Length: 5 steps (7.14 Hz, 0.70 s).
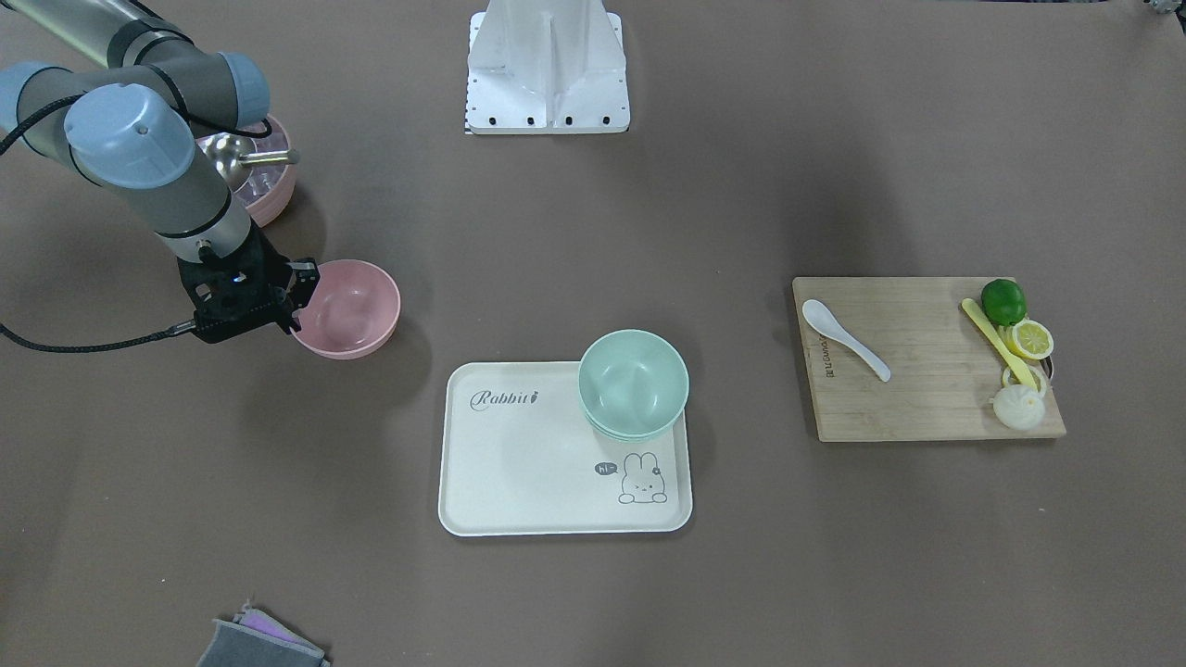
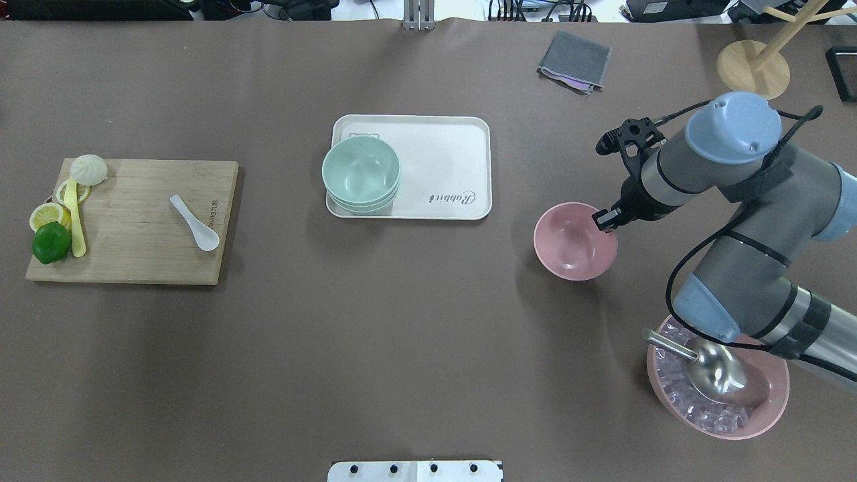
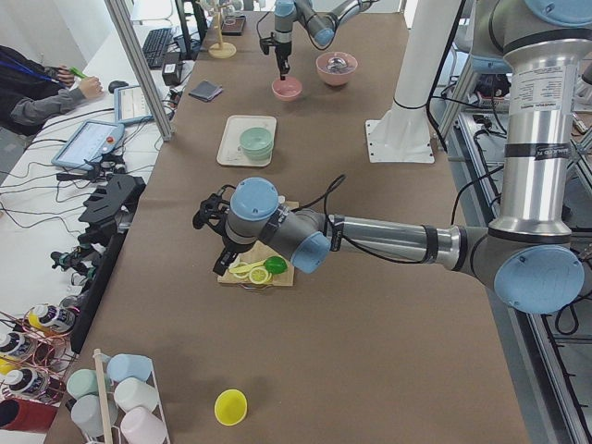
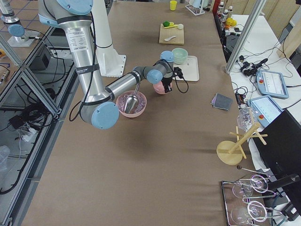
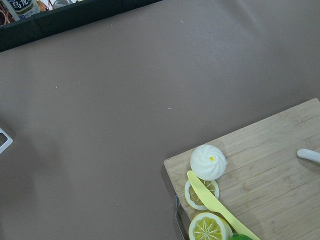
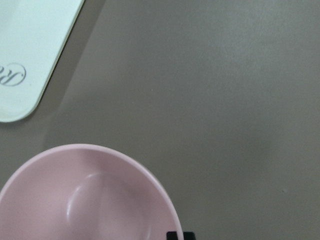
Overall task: Stack pink bowl on green and place spoon
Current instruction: 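Lift the pink bowl with the right gripper and carry it over the green bowl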
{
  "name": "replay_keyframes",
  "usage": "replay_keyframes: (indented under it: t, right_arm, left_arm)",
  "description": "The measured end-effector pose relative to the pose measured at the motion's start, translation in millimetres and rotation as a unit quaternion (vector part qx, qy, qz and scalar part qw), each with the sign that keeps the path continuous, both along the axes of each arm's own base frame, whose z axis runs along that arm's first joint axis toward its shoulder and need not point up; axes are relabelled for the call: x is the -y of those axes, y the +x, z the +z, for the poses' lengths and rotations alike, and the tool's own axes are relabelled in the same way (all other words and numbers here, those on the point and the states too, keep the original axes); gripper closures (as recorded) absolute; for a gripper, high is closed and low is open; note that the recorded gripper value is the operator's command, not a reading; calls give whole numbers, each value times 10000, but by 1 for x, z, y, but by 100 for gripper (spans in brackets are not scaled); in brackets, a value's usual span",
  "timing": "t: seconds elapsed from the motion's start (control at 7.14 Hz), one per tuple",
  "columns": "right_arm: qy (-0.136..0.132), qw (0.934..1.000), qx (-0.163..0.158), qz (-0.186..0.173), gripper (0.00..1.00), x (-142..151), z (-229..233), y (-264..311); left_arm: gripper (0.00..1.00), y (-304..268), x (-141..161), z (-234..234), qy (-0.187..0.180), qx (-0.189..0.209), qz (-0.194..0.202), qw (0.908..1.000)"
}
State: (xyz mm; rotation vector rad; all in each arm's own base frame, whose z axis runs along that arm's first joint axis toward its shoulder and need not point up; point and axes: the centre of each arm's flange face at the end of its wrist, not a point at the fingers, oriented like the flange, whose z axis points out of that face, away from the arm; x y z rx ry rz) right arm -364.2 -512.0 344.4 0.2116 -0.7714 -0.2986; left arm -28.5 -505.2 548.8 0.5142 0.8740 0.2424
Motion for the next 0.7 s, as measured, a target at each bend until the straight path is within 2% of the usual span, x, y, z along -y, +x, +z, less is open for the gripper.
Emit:
replay_keyframes:
  t: [0.14,0.28,0.56,0.7]
  right_arm:
    - [-155,9996,17,216,100,15,-30,-4]
    - [-449,9969,175,620,100,28,-65,-13]
    - [-1182,9810,562,1433,100,49,-140,-46]
    - [-1439,9731,661,1676,100,57,-176,-75]
  left_arm:
    - [2,0,0,0,-2,-5,7,10000]
    - [2,0,0,0,-5,-8,9,10000]
    - [2,0,0,1,-14,-9,10,10000]
    - [2,1,-1,2,-24,-8,11,10000]
